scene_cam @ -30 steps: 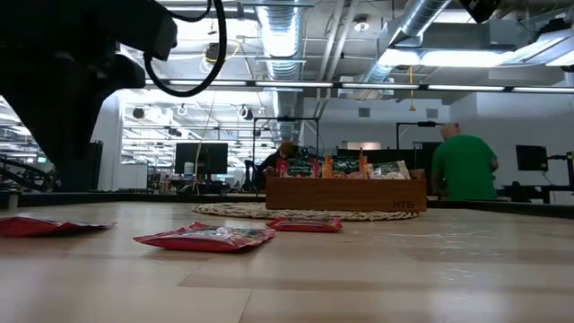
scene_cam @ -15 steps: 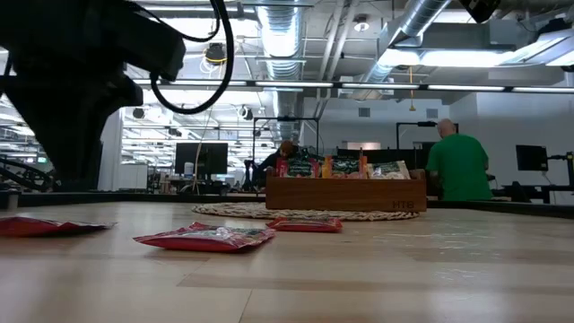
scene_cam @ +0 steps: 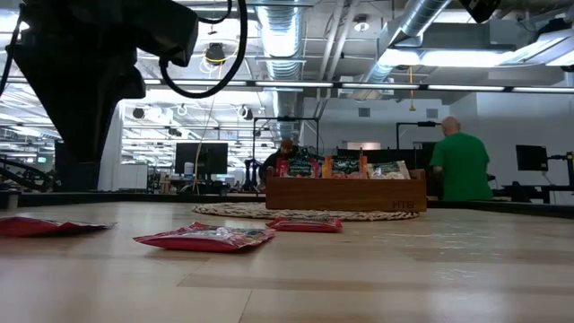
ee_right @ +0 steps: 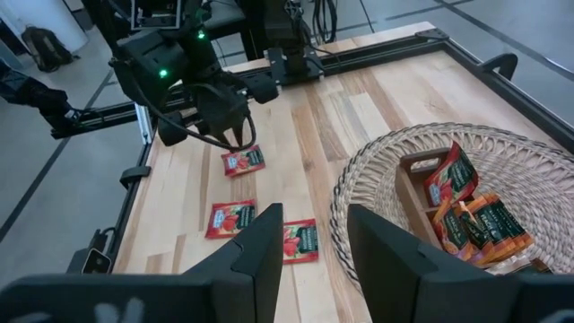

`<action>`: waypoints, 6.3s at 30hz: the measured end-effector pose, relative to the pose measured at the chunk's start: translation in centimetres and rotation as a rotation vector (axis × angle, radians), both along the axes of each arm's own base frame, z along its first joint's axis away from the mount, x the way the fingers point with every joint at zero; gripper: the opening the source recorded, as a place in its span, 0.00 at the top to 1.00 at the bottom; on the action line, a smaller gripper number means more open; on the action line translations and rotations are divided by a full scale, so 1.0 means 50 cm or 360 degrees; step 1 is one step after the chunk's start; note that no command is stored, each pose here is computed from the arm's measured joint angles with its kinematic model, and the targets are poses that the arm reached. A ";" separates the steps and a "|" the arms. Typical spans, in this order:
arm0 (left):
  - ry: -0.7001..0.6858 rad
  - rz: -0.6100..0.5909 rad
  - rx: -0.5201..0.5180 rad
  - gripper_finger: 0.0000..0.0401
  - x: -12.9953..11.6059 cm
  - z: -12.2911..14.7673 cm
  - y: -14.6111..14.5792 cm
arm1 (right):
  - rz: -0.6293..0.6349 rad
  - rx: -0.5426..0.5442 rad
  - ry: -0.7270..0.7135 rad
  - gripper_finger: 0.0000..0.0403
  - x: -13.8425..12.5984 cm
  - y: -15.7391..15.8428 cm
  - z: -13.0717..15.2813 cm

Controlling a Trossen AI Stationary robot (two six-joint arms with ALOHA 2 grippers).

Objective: Pick & Place Tea
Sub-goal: Put the left red tea bag into the left slot of the wooden organizer

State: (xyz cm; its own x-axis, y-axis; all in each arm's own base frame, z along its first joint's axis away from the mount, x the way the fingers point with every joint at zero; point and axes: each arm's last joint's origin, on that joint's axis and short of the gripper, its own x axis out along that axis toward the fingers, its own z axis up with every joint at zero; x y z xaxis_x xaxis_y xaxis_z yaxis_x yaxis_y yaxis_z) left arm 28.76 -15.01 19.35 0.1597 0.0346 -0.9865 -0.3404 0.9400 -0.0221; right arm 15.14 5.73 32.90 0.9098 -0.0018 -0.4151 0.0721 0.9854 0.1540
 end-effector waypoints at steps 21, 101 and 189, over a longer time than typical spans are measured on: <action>-0.0066 -0.0025 -0.0050 0.64 0.013 0.002 0.002 | 0.0000 0.0000 0.0000 0.71 0.000 0.000 0.000; -0.0035 -0.0254 -0.0120 0.96 -0.051 -0.108 0.064 | 0.0066 0.0061 -0.0023 0.71 0.002 0.004 0.004; 0.0084 -0.0669 0.1926 0.99 0.272 -0.082 0.285 | 0.0142 -0.0082 0.0012 0.71 0.042 0.026 -0.013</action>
